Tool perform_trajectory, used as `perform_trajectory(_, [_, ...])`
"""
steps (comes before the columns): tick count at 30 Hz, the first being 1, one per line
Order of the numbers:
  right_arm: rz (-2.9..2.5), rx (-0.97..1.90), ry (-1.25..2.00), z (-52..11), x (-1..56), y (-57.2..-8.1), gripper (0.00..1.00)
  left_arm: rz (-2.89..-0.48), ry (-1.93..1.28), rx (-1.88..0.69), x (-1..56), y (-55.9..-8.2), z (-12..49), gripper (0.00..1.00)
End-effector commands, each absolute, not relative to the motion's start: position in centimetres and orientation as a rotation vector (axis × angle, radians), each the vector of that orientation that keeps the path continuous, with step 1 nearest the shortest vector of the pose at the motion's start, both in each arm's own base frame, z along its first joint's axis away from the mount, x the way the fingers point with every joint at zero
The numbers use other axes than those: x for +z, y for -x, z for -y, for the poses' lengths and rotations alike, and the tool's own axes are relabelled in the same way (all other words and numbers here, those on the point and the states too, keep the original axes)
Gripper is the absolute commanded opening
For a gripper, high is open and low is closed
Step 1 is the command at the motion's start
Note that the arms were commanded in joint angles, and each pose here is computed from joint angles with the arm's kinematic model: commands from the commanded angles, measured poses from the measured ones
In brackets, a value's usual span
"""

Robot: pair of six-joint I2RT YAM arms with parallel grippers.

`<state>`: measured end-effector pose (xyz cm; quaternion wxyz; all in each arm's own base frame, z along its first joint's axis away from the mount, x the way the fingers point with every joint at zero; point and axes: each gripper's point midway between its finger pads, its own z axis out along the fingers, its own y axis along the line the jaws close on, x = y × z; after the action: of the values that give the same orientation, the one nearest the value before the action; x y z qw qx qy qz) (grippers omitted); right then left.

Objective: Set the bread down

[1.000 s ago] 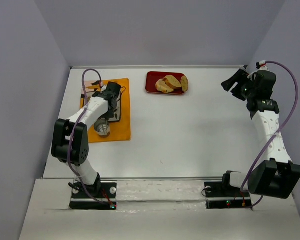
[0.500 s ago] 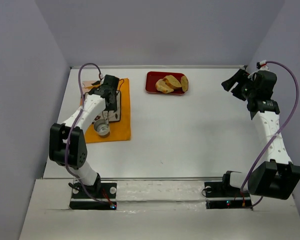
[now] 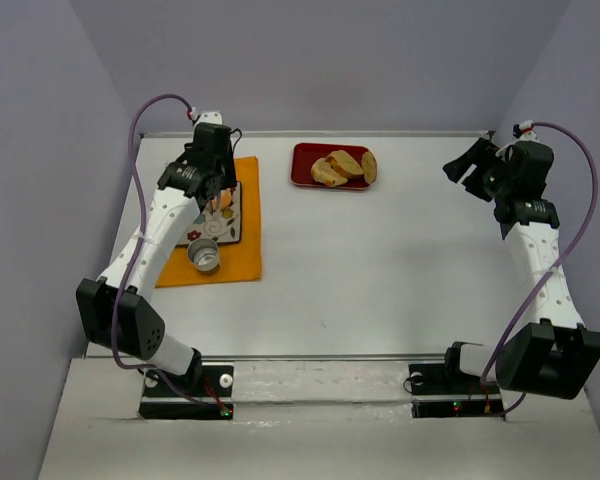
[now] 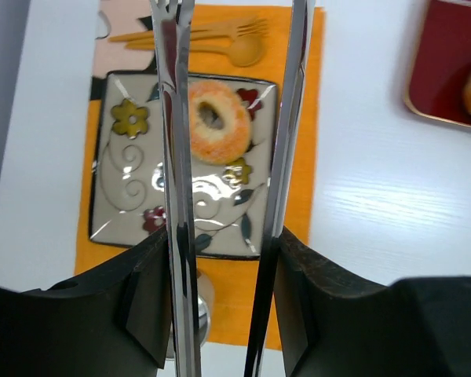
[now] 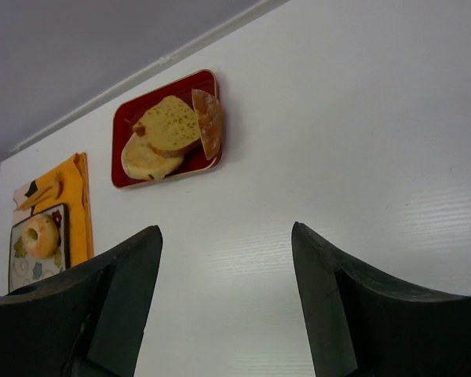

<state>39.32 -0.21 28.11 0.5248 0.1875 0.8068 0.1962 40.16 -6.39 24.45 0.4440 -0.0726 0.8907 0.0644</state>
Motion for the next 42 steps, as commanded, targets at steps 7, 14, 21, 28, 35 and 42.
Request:
perform_trajectory(7, [-1.911, 0.479, -0.433, 0.1, 28.7, -39.3, 0.72, -2.033, -0.191, -0.282, 28.6, -38.7, 21.8, 0.55])
perform_trajectory(14, [-1.909, 0.485, -0.445, 0.1, 28.6, -39.2, 0.72, -2.126, -0.464, -0.404, 22.6, -35.3, 31.0, 0.55])
perform_trajectory(21, [-1.911, 0.482, -0.452, 0.1, 28.4, -39.0, 0.72, -2.239, -0.655, -0.446, 15.8, -32.6, 36.0, 0.58])
perform_trajectory(28, [-1.904, 0.476, -0.449, 0.2, 28.9, -38.8, 0.72, -2.349, -0.72, -0.498, 11.3, -30.4, 36.2, 0.71])
perform_trajectory(35, [-1.896, 0.464, -0.445, 0.3, 29.2, -38.7, 0.72, -2.461, -0.767, -0.477, 6.8, -28.8, 35.4, 0.8])
perform_trajectory(42, [-1.886, 0.452, -0.437, 0.4, 29.6, -38.4, 0.72, -2.507, -0.778, -0.449, 5.7, -28.1, 34.5, 0.9])
